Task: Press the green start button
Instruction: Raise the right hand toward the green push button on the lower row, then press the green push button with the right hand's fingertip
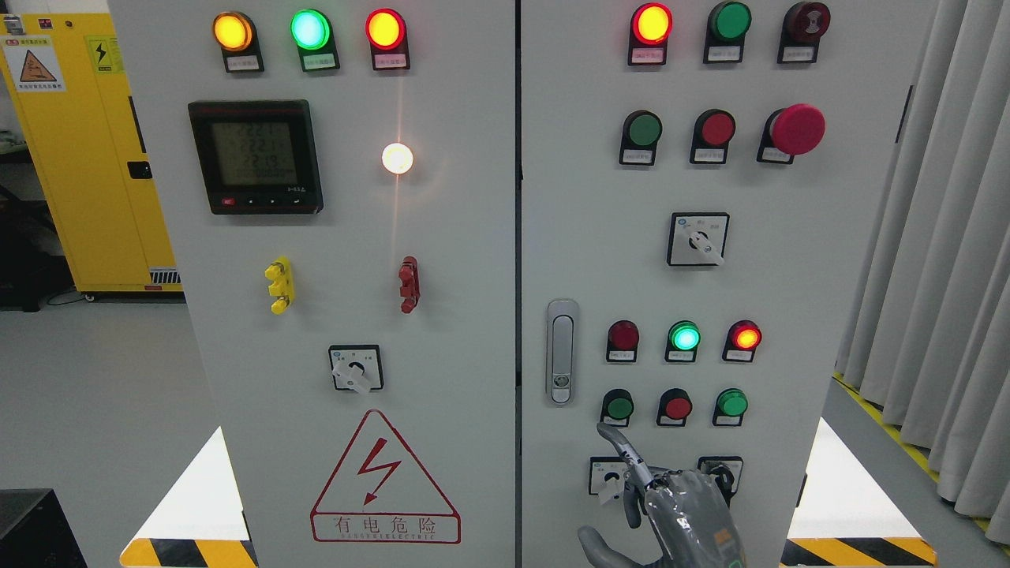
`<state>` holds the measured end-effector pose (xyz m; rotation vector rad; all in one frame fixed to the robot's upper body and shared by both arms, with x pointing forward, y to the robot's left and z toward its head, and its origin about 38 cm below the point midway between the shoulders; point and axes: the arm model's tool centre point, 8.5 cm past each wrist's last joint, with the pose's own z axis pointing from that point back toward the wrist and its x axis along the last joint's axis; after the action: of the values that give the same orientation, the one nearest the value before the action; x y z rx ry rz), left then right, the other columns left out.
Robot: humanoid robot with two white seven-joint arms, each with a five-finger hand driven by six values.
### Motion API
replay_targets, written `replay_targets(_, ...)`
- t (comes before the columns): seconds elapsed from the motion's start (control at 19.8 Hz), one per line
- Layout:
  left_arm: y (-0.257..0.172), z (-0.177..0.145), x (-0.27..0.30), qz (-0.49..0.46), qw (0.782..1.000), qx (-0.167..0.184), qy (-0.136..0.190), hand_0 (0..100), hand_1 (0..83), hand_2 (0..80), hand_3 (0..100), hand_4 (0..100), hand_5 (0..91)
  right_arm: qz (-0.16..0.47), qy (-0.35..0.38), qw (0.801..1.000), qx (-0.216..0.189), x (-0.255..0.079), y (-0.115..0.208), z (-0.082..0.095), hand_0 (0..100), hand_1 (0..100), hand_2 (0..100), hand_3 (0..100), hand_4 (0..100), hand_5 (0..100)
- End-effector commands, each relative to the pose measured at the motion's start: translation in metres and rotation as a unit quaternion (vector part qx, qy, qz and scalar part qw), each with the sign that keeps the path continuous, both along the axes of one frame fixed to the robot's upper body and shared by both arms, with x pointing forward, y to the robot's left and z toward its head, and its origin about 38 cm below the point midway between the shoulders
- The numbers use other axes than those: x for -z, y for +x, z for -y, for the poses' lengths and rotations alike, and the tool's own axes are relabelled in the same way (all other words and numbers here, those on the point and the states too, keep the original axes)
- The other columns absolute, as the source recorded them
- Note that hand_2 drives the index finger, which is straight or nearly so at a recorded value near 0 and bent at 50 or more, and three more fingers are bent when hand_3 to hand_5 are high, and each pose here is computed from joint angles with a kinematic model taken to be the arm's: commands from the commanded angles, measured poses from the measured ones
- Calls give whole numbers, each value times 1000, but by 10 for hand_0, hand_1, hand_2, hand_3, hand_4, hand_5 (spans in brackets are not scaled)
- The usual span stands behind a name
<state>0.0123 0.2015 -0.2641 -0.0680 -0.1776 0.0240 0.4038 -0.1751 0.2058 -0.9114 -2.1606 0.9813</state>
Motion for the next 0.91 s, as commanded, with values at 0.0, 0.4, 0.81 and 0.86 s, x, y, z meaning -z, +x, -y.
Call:
replay_targets(0.0,0,0,0,0,1000,0,0,120,556,0,0,0,0,-23,-9,1000,15,13,15,9,268,714,31,974,956,1000)
replay_targets(0.4,0,0,0,0,1000,0,0,120,556,0,0,0,0,-21,-1,999,29,10,18,21,274,700,29,977,955,1000)
replay_targets(0.81,0,0,0,0,1000,0,0,120,556,0,0,0,0,-31,-1,999,30,15,20,21,281,692,24,978,953,1000)
replay_targets(0.86,-1,0,0,0,1000,0,0,120,556,0,0,0,0,-36,-2,999,31,17,21,22,281,691,24,979,953,1000)
